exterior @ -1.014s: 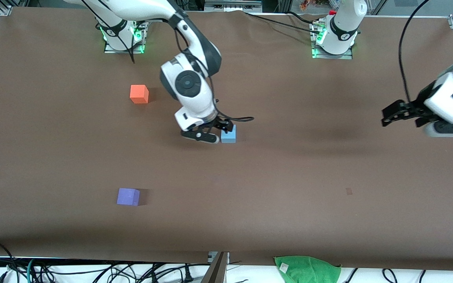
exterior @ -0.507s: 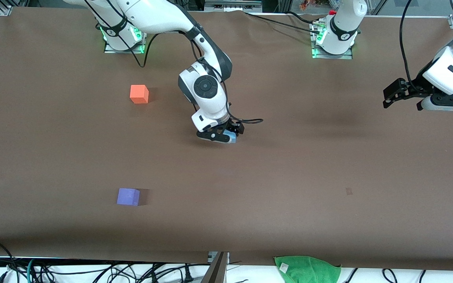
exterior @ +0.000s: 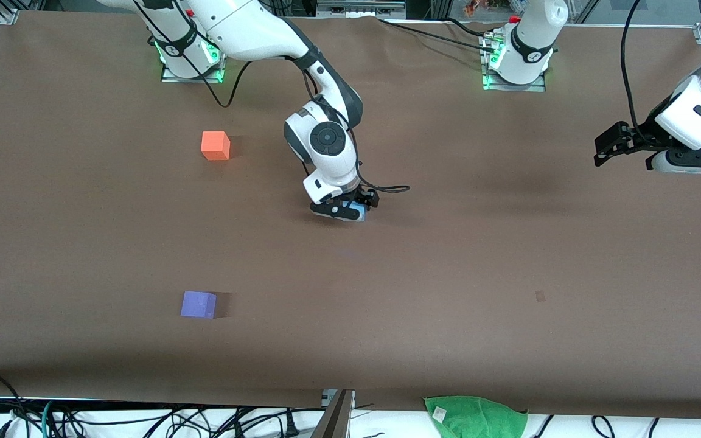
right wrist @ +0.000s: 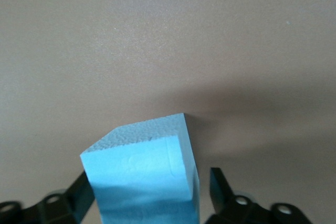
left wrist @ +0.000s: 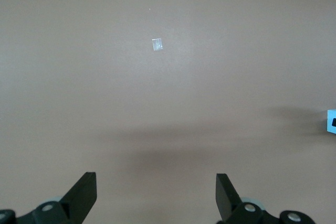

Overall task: Place blue block between orange and purple blocks
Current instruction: 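Lower the right gripper onto the blue cube while the left gripper withdraws, then close the right gripper on the light-blue cube and lift it, then carry the blue cube with the right gripper toward the orange cube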

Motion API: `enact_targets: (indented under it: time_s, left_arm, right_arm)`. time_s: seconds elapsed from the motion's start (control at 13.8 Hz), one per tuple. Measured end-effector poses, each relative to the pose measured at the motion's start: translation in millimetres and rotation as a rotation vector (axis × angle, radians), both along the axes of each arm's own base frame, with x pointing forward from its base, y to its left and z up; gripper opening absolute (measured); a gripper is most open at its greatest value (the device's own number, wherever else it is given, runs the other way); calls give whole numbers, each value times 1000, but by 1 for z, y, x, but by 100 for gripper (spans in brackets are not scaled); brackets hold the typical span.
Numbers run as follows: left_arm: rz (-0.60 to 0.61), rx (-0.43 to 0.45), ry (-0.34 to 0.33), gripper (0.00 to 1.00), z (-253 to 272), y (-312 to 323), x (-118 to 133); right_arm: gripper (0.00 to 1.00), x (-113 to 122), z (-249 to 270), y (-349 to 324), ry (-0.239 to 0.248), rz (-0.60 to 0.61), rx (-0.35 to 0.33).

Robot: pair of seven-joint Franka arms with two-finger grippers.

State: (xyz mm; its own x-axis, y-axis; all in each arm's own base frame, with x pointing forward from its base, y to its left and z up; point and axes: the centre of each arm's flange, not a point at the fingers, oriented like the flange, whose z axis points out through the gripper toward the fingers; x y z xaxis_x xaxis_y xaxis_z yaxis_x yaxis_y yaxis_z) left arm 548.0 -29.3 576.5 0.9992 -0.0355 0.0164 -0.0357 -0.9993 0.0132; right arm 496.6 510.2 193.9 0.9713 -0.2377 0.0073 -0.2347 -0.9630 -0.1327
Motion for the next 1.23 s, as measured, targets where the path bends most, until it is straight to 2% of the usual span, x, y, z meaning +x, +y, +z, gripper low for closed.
enact_targets:
  time_s: [0.14,0.22,0.43,0.65,1.01,1.23]
  left_arm:
    - [0,0,0,100,0,0,0]
    - [0,0,0,100,0,0,0]
    - [0,0,0,100,0,0,0]
    - [4,0,0,100,0,0,0]
    - [7,0,1,100,0,2,0]
    - [10,0,1,100,0,3,0]
  right_arm:
    - [63,2,1,-1,-5,-2,2]
    - [60,3,2,-1,-7,-3,3]
    - [57,14,6,-9,-28,-3,-8]
    - [57,41,17,-38,-54,37,-54]
    - [57,87,59,-137,31,206,-214]
    - [57,90,58,-235,96,283,-251]
